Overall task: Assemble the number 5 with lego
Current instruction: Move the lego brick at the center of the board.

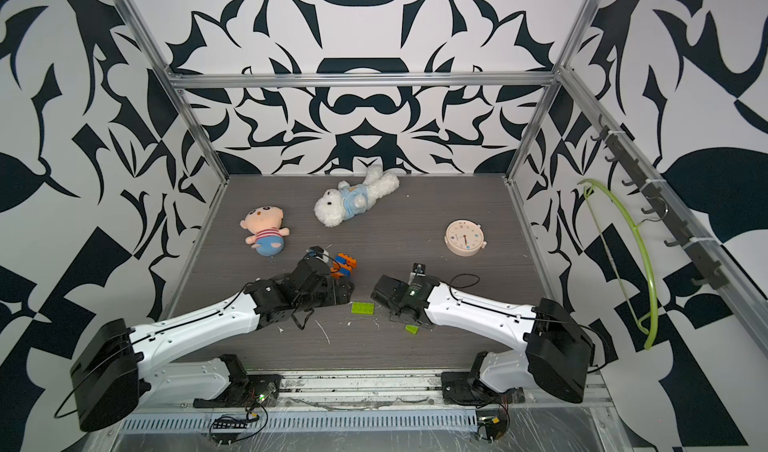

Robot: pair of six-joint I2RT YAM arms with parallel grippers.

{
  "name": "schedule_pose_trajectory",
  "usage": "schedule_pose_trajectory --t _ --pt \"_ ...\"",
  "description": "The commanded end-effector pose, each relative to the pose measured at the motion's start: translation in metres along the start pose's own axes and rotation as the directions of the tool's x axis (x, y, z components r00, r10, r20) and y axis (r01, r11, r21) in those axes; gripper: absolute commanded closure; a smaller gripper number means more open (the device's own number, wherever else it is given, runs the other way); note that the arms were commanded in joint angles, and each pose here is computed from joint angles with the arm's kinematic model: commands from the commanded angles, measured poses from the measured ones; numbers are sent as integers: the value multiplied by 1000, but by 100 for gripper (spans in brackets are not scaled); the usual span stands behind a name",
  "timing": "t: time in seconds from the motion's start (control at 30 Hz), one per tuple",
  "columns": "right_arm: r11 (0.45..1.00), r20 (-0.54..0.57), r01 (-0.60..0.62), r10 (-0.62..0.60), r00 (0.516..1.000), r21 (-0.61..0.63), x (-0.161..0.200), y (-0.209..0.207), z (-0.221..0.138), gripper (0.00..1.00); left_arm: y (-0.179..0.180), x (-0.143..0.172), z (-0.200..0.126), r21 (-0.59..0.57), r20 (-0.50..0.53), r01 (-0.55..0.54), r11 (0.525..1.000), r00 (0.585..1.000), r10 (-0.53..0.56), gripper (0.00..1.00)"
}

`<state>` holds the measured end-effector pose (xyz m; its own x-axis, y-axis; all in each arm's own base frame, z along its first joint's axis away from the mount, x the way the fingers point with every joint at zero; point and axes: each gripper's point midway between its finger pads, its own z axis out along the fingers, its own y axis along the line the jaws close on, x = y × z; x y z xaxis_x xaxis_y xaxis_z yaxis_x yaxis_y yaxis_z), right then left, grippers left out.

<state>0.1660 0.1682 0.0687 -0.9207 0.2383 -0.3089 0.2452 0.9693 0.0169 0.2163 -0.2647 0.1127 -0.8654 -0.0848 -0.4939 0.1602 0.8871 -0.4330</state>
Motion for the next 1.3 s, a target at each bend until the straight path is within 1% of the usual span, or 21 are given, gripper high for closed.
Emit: schedule_pose_trajectory --t 0.0,0.17,0.37,0.47,0.67,0.73,0.83,0.97,1.07,1.27 --pt "998 -32 -70 70 997 2 8 -4 3 29 -14 0 7 4 -6 -33 999 999 33 1" --pt "996 -56 -84 82 995 -24 15 -1 14 31 -11 1 12 -16 -5 -21 1000 1000 21 1" --pt "997 -88 -74 72 993 -11 22 2 29 36 -11 -2 12 -24 6 -24 999 1000 24 1" --pt "998 -95 -70 69 993 -5 24 4 34 40 -11 -3 13 -33 3 -27 999 1000 27 1" --pt "996 -101 -88 89 991 12 25 -3 40 42 -10 -1 17 -44 -6 -31 999 999 31 1" --pt "995 -99 -99 100 990 12 25 -5 43 46 -10 -1 18 -46 -9 -33 998 999 33 1" --pt "995 -98 -95 96 991 10 24 -6 41 50 -10 -1 20 -50 -9 -32 998 999 32 1" --pt "996 -90 -87 88 992 8 21 -5 36 52 -11 -1 21 -52 -13 -35 998 999 35 1" --pt "997 -91 -80 80 993 9 20 -5 34 59 -10 -1 22 -56 -16 -35 998 999 34 1" --pt "998 -78 -70 69 995 -6 16 -4 27 60 -8 -1 21 -66 -14 -37 997 999 36 1"
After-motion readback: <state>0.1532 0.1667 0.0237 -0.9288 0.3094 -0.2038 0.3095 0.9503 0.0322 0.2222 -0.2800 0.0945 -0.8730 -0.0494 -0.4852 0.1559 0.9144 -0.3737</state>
